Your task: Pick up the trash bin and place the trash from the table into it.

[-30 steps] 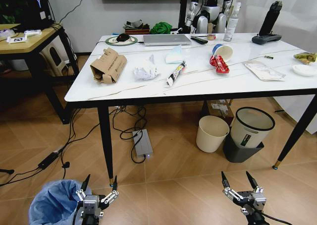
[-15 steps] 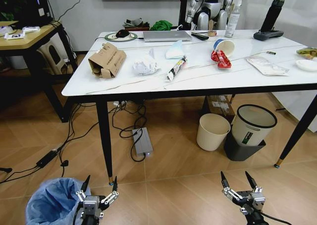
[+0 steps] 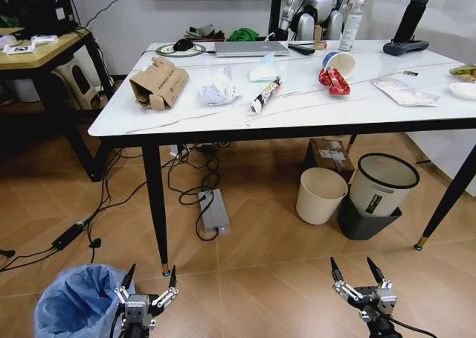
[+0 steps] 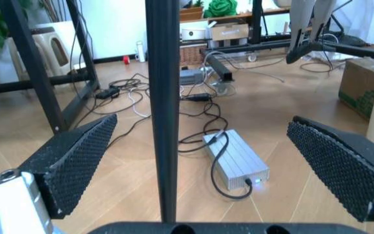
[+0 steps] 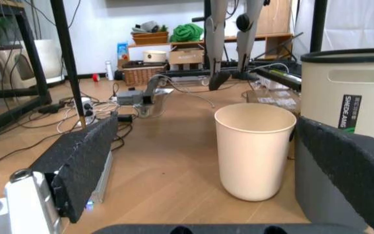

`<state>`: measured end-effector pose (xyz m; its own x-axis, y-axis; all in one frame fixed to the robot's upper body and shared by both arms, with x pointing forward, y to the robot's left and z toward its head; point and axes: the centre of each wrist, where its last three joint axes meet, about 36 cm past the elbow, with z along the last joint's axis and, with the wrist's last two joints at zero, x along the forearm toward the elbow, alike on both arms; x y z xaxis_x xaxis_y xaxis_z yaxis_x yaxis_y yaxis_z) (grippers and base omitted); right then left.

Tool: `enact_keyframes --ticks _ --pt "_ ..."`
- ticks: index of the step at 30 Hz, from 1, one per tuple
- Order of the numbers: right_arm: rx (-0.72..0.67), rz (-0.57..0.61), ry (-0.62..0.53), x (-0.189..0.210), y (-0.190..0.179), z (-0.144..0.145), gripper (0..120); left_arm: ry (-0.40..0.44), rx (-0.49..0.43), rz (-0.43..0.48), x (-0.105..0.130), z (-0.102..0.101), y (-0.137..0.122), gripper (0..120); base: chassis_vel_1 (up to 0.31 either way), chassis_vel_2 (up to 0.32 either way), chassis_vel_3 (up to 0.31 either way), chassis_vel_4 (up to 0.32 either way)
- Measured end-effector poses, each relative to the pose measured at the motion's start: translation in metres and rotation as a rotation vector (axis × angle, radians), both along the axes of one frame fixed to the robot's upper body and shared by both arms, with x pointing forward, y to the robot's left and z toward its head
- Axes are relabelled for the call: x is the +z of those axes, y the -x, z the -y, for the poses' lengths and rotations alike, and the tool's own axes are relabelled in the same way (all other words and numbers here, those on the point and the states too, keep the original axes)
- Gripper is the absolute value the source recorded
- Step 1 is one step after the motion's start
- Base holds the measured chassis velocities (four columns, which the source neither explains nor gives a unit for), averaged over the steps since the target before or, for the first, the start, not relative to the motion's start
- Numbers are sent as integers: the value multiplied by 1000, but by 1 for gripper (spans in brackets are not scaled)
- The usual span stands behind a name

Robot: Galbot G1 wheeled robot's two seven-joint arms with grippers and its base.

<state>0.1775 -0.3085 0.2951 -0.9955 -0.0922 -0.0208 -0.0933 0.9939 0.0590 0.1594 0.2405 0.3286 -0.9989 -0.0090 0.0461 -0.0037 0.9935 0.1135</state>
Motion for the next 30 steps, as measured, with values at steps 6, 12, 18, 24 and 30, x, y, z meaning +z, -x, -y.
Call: enact_keyframes --ticks 6,12,18,24,30 --pt "0 -3 -3 -2 0 0 100 -4 1 -4 -2 0 2 100 0 0 0 0" --pt "8 -1 -10 -7 0 -3 100 -48 19 11 -7 -10 7 100 0 0 0 0" --pt "13 -4 -27 -15 -2 -10 100 -51 59 2 -4 -26 23 100 0 0 0 0" --pt "10 -8 -49 -26 -5 -18 100 -76 122 -60 20 -48 26 100 0 0 0 0" --pt "15 -27 -68 -43 -7 -24 100 -68 268 -133 44 -79 20 100 0 0 0 0"
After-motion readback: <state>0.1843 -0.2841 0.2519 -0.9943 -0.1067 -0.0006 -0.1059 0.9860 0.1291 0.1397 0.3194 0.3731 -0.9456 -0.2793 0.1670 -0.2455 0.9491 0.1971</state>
